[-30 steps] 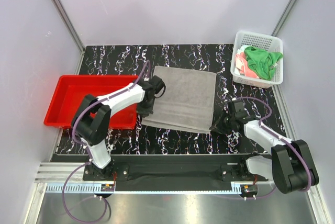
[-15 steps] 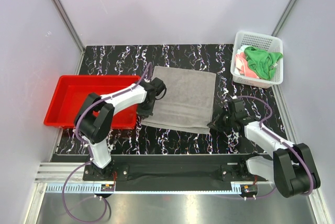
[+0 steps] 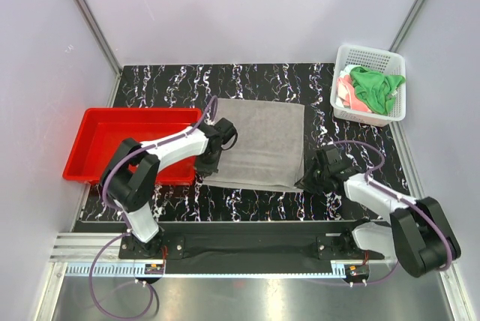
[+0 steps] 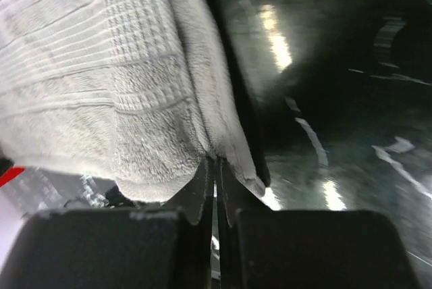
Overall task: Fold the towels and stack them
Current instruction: Fold the towel
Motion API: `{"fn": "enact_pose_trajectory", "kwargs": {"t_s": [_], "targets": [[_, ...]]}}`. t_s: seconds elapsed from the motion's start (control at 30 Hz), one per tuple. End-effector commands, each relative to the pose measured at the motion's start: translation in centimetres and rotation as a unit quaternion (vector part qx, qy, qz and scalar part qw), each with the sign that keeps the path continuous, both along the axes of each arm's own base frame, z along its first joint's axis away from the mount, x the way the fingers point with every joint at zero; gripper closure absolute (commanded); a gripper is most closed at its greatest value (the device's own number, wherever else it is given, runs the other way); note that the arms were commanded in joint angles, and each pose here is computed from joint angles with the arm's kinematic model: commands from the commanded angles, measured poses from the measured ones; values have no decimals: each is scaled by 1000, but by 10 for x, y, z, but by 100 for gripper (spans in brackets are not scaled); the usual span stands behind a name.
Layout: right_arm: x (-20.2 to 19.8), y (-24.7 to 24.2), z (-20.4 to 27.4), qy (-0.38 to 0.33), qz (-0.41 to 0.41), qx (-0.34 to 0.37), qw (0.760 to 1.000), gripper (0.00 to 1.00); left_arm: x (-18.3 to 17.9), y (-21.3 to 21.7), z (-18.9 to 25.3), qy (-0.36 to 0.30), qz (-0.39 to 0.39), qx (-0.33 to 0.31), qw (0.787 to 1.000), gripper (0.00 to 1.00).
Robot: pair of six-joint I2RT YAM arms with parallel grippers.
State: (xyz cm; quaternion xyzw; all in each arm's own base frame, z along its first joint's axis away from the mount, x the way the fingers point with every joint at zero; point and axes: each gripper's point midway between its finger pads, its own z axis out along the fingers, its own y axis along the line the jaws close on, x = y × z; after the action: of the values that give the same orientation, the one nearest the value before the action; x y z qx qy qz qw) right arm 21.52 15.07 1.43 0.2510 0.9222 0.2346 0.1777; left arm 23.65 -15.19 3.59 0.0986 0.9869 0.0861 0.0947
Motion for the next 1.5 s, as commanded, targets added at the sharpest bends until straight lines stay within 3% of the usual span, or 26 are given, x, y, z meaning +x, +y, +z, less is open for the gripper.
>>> {"fn": "enact_pose_trajectory", "kwargs": {"t_s": [0.0,0.07,0.33,0.87,1.07,1.23,1.47], "targets": [[-8,-39,-4,5,-47,-94,994,100,7,-21,3,-17,-8,-35,999,100],[-10,-52,-4,6,-55,-129,990,100,6,-31,2,-20,-18,-42,999,100],[-11,-56,-6,21,-61,-143,988,100,-4,-65,-6,-19,-30,-93,995,100],[-20,-69,28,8,-83,-157,984,100,-4,-39,51,-80,-13,-65,995,100],[-15,-65,41,-20,-69,-142,987,100,-15,-48,72,-81,-13,-119,990,100],[-33,-56,23,20,-62,-120,991,100,-58,-39,14,-8,-2,-142,990,100],[-32,-59,21,23,-55,-135,989,100,-71,-36,-13,15,-2,-139,990,100]]}}
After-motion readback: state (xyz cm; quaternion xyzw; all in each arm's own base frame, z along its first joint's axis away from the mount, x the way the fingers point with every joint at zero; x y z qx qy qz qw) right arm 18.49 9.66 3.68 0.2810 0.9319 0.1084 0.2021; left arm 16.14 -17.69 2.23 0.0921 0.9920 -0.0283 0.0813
